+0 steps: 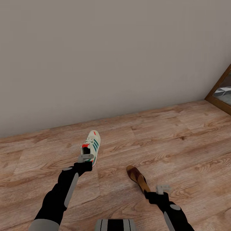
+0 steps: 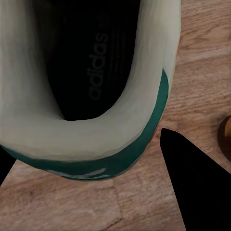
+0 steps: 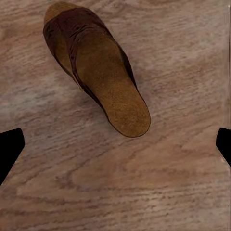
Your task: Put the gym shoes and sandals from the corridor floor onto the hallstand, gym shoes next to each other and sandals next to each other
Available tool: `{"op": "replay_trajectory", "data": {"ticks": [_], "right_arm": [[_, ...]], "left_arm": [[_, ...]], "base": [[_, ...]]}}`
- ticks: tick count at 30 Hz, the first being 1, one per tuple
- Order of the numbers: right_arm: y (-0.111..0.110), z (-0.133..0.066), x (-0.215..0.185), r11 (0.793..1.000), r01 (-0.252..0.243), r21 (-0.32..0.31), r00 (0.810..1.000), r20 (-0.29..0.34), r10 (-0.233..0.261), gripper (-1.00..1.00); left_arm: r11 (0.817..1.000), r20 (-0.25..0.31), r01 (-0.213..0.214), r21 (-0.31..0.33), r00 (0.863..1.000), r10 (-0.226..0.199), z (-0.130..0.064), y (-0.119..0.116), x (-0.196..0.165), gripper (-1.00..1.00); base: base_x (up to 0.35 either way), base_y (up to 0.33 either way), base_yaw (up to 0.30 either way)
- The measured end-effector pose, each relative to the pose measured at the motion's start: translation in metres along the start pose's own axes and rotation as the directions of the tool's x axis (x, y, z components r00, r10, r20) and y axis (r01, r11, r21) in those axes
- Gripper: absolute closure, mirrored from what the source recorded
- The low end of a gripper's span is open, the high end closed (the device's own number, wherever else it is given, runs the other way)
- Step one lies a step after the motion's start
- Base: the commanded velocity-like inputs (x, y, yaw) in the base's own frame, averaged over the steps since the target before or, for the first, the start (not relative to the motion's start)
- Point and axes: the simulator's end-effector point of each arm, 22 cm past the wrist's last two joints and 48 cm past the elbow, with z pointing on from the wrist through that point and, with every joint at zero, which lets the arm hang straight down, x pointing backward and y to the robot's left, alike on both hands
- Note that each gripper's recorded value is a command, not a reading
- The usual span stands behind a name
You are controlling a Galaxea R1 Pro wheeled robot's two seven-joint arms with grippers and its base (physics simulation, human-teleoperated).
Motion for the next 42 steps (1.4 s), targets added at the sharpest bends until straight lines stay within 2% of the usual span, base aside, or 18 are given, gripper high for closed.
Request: {"op": "replay_trajectory", "data": {"ticks": [3, 5, 10, 26, 42], "right_arm": [[0.0, 0.0, -0.018, 1.0, 0.002, 0.0, 0.996, 0.087, -0.002, -1.0], [0.0, -0.001, -0.023, 1.0, 0.002, 0.001, 0.994, 0.11, -0.002, -1.0], [0.0, -0.001, -0.026, 1.0, 0.003, 0.001, 0.993, 0.122, -0.003, -1.0], [-0.001, 0.0, -0.024, 1.0, 0.003, 0.002, 0.993, 0.119, -0.004, -1.0], [-0.004, 0.02, 0.018, 1.0, -0.002, 0.007, 1.0, 0.028, 0.002, -1.0]], "left_arm": [[1.0, 0.001, 0.0, 0.0, 1.0, 0.0, 0.0, 0.0, 0.0, 1.0], [1.0, 0.001, 0.0, 0.0, 1.0, 0.0, 0.0, 0.0, 0.0, 1.0], [1.0, 0.0, 0.001, -0.001, 1.0, -0.001, 0.0, 0.0, 0.0, 1.0], [1.0, -0.003, 0.001, -0.002, 1.0, -0.001, 0.001, 0.001, 0.002, 1.0], [1.0, -0.093, 0.013, -0.011, 0.996, -0.014, 0.031, 0.009, 0.047, 1.0]], "base": [[0.0, 0.0, 0.0], [0.0, 0.0, 0.0], [0.142, 0.0, 0.0], [0.012, 0.0, 0.0], [0.0, 0.0, 0.0]]}}
